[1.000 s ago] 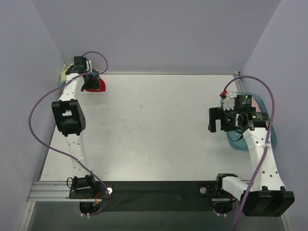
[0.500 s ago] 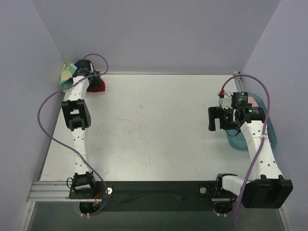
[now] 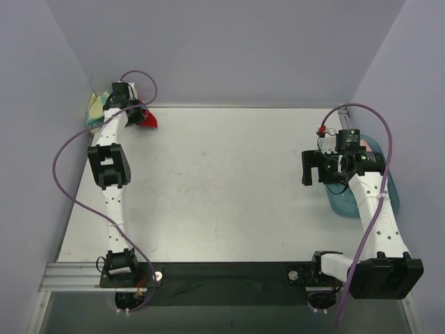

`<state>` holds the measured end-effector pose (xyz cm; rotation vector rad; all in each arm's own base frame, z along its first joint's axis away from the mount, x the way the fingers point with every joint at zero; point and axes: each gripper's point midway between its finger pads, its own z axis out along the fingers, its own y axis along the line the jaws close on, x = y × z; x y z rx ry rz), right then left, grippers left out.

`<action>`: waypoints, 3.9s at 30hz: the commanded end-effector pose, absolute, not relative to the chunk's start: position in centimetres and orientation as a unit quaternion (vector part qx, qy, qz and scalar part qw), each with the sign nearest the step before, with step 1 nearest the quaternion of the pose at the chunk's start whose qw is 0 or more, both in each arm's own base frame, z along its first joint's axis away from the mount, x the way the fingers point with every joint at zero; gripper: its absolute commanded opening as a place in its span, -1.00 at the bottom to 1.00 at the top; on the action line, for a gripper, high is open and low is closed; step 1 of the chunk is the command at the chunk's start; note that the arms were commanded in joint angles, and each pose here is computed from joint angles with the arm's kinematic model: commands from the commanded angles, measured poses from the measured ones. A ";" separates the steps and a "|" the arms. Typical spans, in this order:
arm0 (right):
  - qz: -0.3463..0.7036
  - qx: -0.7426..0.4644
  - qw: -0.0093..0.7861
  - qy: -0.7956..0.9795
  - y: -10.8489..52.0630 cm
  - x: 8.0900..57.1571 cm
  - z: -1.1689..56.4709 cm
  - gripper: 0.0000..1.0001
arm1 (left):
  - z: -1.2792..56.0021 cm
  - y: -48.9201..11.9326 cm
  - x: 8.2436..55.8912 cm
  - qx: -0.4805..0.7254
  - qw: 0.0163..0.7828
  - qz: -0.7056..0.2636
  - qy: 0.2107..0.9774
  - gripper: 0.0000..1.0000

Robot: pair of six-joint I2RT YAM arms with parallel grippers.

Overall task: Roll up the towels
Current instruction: Grab a towel with the left arm, then move the towel to the center of the board, then flatten the towel

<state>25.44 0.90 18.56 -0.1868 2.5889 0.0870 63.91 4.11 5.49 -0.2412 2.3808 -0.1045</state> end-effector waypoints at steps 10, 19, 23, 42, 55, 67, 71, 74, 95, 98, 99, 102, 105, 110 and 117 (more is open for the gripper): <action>0.054 -0.082 0.310 0.946 2.0 24.0 21.5 1.00 | 42.7 -6.0 60.1 0.059 0.642 -0.290 0.707 -1.00; 0.070 -0.094 0.321 0.940 2.6 24.0 22.7 1.00 | 41.9 -13.0 51.0 0.166 0.561 -0.370 0.722 -1.00; 0.076 -0.098 0.321 0.939 2.9 24.1 22.8 1.00 | 38.9 -16.9 46.6 0.222 0.508 -0.381 0.740 -1.00; 0.083 -0.081 0.334 0.935 2.7 25.0 24.2 1.00 | 49.9 -31.5 30.5 0.422 0.451 -0.532 0.580 -1.00; 0.147 -0.120 0.280 0.941 4.9 24.5 21.7 0.98 | 18.6 -16.8 28.3 0.391 0.296 -0.365 0.791 -0.43; 0.125 -0.305 0.111 0.937 6.8 17.0 14.6 0.25 | 13.1 -6.4 30.0 0.303 0.277 -0.308 0.859 0.38; 0.087 -0.341 0.082 0.932 7.5 16.6 12.3 0.03 | 11.9 -8.0 27.2 0.359 0.248 -0.305 0.846 0.36; 0.064 -0.373 0.066 0.923 8.6 16.7 11.2 0.02 | 11.3 -8.9 25.9 0.365 0.236 -0.321 0.841 0.36; -0.076 -0.526 -0.036 0.846 11.2 17.3 2.2 -0.13 | 13.6 -9.4 24.5 0.420 0.321 -0.329 0.782 0.46; -0.081 -0.536 -0.049 0.839 11.2 17.3 1.3 -0.21 | 14.3 -9.7 24.2 0.428 0.339 -0.333 0.769 0.46; -0.082 -0.537 -0.056 0.838 11.2 17.2 1.0 -0.28 | 14.6 -9.8 24.2 0.430 0.345 -0.335 0.765 0.46; -0.082 -0.544 -0.065 0.832 11.3 17.0 0.4 -0.56 | 15.1 -10.0 24.3 0.432 0.355 -0.338 0.757 0.46; -0.085 -0.544 -0.063 0.832 11.4 17.1 0.3 -1.00 | 14.7 -10.0 23.8 0.455 0.353 -0.328 0.749 0.45; -0.064 -0.540 -0.023 0.839 12.2 17.4 2.4 -1.00 | 10.8 -10.7 20.1 0.573 0.277 -0.285 0.717 0.37; -0.001 -0.493 0.037 0.869 13.0 18.1 6.0 -1.00 | 6.0 -11.4 18.2 0.648 0.226 -0.237 0.688 0.33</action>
